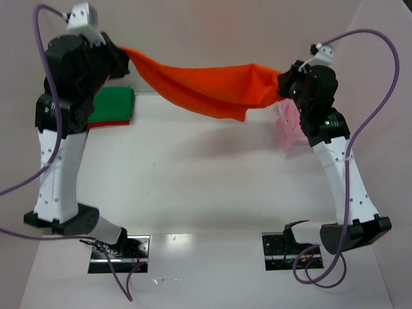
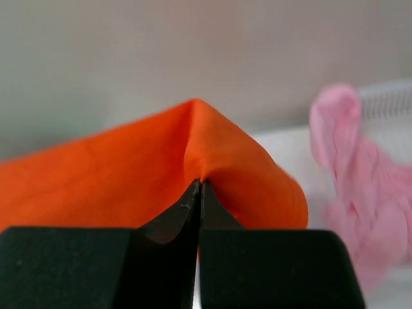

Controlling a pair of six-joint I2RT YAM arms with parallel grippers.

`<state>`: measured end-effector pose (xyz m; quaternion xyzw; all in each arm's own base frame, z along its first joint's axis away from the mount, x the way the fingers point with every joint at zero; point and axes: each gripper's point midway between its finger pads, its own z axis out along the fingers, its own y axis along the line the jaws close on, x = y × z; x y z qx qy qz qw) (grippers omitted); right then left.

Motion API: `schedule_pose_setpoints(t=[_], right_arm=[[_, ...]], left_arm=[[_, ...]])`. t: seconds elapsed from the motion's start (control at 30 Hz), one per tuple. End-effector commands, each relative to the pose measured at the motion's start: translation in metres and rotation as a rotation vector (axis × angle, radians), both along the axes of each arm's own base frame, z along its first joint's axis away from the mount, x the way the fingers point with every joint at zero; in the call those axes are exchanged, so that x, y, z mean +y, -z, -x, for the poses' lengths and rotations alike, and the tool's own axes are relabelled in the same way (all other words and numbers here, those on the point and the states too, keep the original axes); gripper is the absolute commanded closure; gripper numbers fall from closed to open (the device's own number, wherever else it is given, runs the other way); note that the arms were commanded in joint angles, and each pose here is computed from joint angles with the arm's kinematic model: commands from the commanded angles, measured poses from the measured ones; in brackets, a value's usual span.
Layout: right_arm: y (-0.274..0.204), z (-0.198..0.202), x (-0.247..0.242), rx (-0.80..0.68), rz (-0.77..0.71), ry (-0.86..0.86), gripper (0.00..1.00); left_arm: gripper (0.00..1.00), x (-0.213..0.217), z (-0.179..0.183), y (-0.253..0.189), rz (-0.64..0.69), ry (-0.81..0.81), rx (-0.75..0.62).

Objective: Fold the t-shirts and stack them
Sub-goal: Flatten out the tshirt

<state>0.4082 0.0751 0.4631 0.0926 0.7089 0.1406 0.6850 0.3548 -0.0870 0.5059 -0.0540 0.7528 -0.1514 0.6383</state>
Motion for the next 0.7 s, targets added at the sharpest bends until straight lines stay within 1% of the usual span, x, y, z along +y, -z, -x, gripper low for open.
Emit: schedule_pose_setpoints(t=[0.0, 0.07, 0.13, 0.17, 0.2, 0.27, 0.3, 0.33, 0.37, 0.43, 0.47, 0.5, 0.53, 0.57, 0.6, 0.63, 0.67], right_arm=[[0.047, 0.027, -0.010, 0.117, -0.011, 0.026, 1.00], [0.043, 0.039, -0.012, 0.105, -0.023, 0.027, 1.00], [0.054, 0.047, -0.013, 0.133, -0.028, 0.028, 1.00], [0.053, 0.057, -0.014, 0.136, -0.052, 0.030, 1.00], [0.062, 0.062, -0.015, 0.156, -0.057, 0.032, 1.00], [0.063, 0.080, -0.009, 0.152, -0.082, -0.017, 1.00], [0.079, 0.086, -0.004, 0.189, -0.087, -0.043, 1.00], [0.084, 0.095, 0.011, 0.201, -0.097, -0.135, 1.00], [0.090, 0.104, 0.019, 0.207, -0.072, -0.202, 1.00], [0.114, 0.123, 0.030, 0.241, -0.105, -0.274, 1.00], [0.140, 0.128, 0.035, 0.302, -0.138, -0.290, 1.00], [0.155, 0.135, 0.037, 0.349, -0.148, -0.301, 1.00], [0.167, 0.140, 0.036, 0.382, -0.157, -0.296, 1.00], [0.191, 0.144, 0.038, 0.450, -0.167, -0.299, 1.00], [0.210, 0.151, 0.039, 0.515, -0.176, -0.301, 1.00], [0.216, 0.152, 0.038, 0.544, -0.175, -0.298, 0.98], [0.225, 0.157, 0.043, 0.583, -0.176, -0.321, 0.90]], left_arm=[[1.00, 0.009, -0.040, -0.054, -0.002, -0.058, -0.162], [1.00, 0.008, -0.053, -0.055, -0.002, -0.044, -0.157], [1.00, 0.016, -0.064, -0.056, -0.003, -0.050, -0.156], [1.00, 0.013, -0.079, -0.041, -0.010, -0.028, -0.109], [1.00, 0.016, -0.070, -0.066, 0.001, -0.021, -0.176], [1.00, 0.012, -0.075, -0.062, 0.001, 0.008, -0.168], [1.00, 0.011, -0.072, -0.066, 0.003, 0.020, -0.179], [1.00, 0.010, -0.069, -0.066, -0.008, 0.030, -0.179], [1.00, 0.010, -0.071, -0.059, -0.020, 0.031, -0.158], [1.00, 0.008, -0.064, -0.058, -0.040, 0.054, -0.156], [1.00, 0.005, -0.060, -0.049, -0.042, 0.073, -0.125], [1.00, 0.002, -0.058, -0.042, -0.055, 0.101, -0.107], [1.00, -0.004, -0.044, -0.042, -0.051, 0.147, -0.099], [1.00, -0.009, -0.050, -0.012, -0.063, 0.172, -0.018], [1.00, -0.012, -0.035, -0.013, -0.066, 0.207, -0.022], [1.00, -0.013, -0.032, -0.002, -0.065, 0.219, 0.002], [1.00, -0.014, -0.029, 0.010, -0.076, 0.230, 0.023]])
